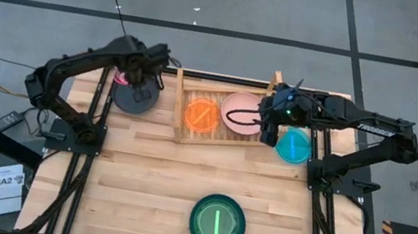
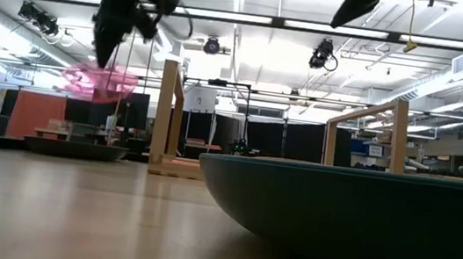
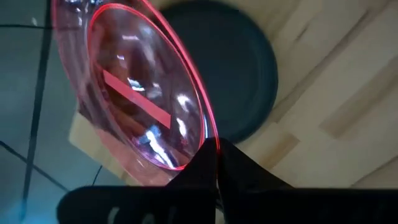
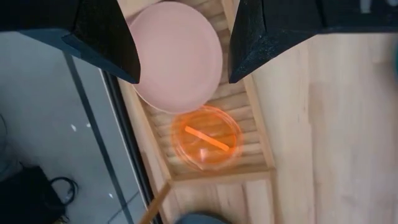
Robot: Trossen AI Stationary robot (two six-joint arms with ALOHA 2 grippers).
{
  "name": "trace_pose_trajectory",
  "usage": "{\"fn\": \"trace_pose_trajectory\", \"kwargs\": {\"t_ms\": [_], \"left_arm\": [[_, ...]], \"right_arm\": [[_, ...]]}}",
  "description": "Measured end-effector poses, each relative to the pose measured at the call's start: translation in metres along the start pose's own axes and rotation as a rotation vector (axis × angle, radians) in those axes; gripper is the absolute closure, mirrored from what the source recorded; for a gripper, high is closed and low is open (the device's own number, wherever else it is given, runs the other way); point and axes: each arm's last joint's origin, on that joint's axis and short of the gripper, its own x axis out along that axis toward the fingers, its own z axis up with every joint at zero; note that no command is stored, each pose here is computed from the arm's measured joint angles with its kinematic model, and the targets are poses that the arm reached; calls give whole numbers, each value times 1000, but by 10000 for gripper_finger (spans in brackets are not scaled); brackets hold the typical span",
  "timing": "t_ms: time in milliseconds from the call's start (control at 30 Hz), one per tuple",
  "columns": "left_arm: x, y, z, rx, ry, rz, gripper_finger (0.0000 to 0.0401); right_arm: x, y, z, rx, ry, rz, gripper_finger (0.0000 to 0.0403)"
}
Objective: Place and stack plates onto a shelf
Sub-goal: Stack the small pink plate on top of the small orange plate on the shelf
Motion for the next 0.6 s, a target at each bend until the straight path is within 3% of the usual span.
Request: {"fn": "trace_pose_trajectory", "kwargs": {"t_ms": [300,600], "left_arm": [[-93,5,13,-43,-402,4,399],[-147,-36,27,106,-809,-33,399]], "right_arm": [[2,-6,-6,45,64,-18,155],[-2,-18,-15,112,124,-71,155]]}}
